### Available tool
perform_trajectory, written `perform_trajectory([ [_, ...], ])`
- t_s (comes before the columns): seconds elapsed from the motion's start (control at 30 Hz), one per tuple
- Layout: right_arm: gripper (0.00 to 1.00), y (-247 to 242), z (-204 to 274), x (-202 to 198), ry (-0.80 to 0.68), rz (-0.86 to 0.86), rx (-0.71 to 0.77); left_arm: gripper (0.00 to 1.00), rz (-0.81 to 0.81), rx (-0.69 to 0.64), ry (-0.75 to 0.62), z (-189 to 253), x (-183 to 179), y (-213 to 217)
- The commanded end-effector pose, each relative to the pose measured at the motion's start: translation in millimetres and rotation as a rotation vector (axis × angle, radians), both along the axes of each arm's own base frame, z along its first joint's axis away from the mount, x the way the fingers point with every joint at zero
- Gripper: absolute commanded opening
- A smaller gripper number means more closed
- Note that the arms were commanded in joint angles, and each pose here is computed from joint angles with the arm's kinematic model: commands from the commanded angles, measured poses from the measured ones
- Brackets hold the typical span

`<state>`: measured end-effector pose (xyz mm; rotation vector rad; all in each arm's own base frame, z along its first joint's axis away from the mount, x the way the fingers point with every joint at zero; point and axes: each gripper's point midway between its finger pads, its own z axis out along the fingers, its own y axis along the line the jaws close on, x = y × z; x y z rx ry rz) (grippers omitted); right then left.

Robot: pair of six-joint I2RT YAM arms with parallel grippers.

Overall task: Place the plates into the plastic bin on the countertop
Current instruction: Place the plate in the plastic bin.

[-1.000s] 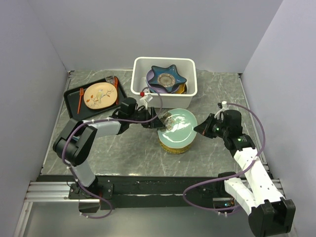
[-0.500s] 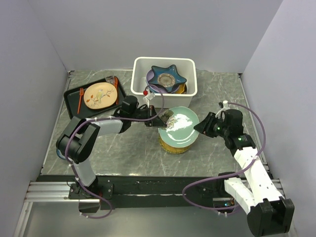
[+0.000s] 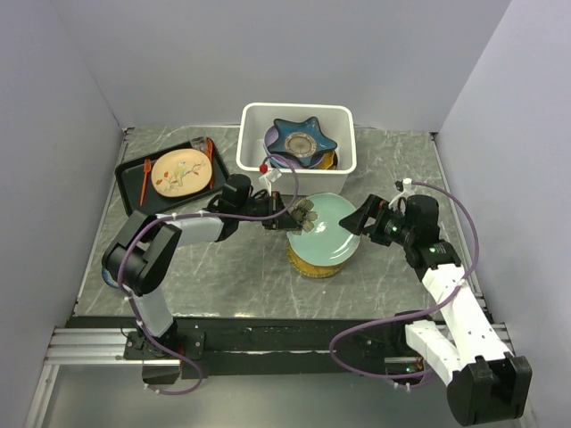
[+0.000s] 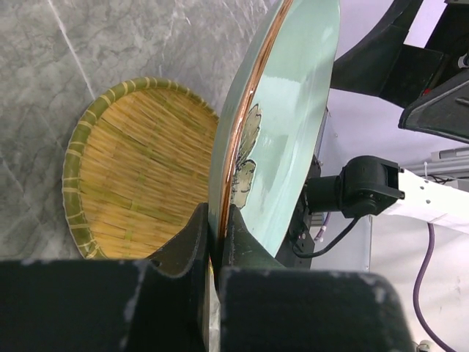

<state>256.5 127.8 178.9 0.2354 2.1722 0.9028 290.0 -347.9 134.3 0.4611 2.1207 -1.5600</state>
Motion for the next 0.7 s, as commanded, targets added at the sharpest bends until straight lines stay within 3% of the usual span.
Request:
perform_trajectory([
  [0.0,1.00,0,30,12,-0.120,-0.003,0.005,0.01,0.010,-0.081,-0.133,49,11,-1],
  [0.67,1.00,-25,0,3,-0.051,-0.132,-0.063,0.01,0.056,-0.042,-0.231,89,36,-3],
])
